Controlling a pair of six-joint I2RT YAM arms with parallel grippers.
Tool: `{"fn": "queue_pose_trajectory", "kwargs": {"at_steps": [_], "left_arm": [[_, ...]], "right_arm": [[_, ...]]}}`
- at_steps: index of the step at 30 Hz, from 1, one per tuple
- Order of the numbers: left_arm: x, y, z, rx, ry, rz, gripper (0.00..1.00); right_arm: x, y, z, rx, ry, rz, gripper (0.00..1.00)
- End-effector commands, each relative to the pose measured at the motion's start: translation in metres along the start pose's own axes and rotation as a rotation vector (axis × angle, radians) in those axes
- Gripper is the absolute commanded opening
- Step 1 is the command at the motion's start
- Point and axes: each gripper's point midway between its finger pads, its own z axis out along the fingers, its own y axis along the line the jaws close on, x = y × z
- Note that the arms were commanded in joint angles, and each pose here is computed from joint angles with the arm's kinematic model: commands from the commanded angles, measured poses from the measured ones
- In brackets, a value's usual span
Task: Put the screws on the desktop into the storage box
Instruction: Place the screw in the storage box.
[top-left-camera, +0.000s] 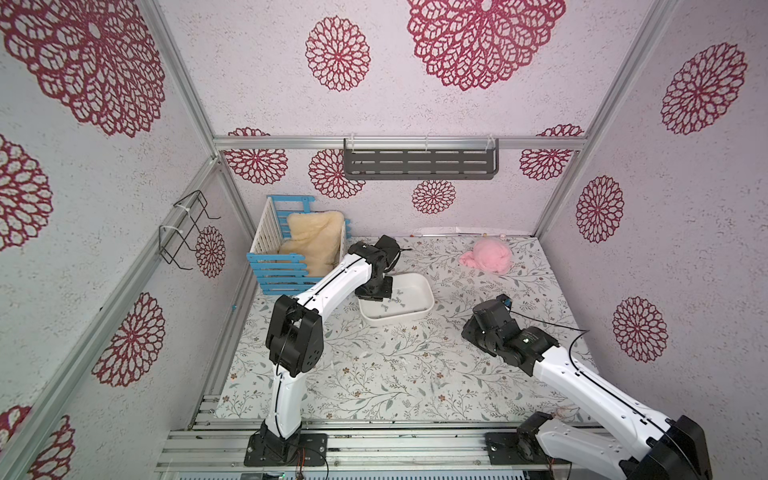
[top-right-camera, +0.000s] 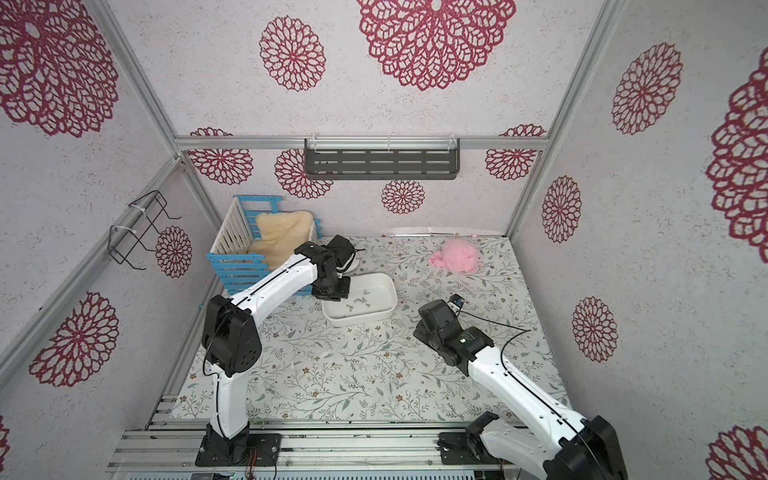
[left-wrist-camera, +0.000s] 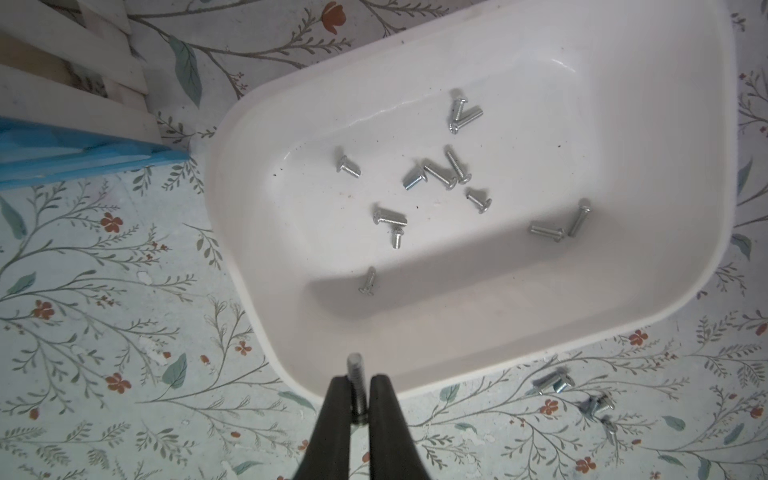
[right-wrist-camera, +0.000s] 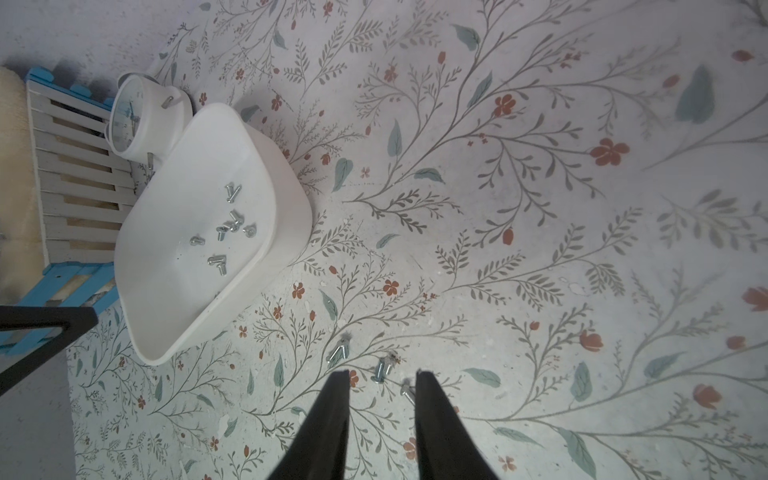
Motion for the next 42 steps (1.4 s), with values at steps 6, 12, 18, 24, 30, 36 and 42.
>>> {"fn": "queue_pose_trajectory", "kwargs": {"at_steps": [6, 12, 18, 24, 30, 36, 42], "left_arm": [[-0.02, -0.006, 0.022, 0.01, 0.037, 0.012, 0.08], [-0.024, -0.009, 0.047, 0.019, 0.082, -0.01, 0.09], [-0.024, -0.012, 0.06, 0.018, 0.102, -0.016, 0.11], [-0.021, -0.013, 0.065, 0.015, 0.119, -0.028, 0.22], [-0.029, -0.012, 0.044, 0.022, 0.075, -0.033, 0.33], [-0.032, -0.011, 0.005, 0.033, 0.007, -0.031, 0.44], [-0.024, -0.006, -0.052, 0.059, -0.08, -0.038, 0.55]], "right_arm": [[-0.007, -0.004, 0.004, -0.02, -0.011, -0.028, 0.32], [-0.008, -0.004, 0.009, -0.025, -0.004, -0.039, 0.33], [-0.007, -0.008, 0.009, -0.026, 0.005, -0.048, 0.34], [-0.004, -0.013, 0.009, -0.026, 0.015, -0.05, 0.34], [-0.003, -0.01, 0.006, -0.044, 0.021, -0.047, 0.35], [-0.001, -0.005, 0.003, -0.066, 0.039, -0.041, 0.35], [0.003, -0.004, 0.0, -0.063, 0.067, -0.036, 0.35]]}}
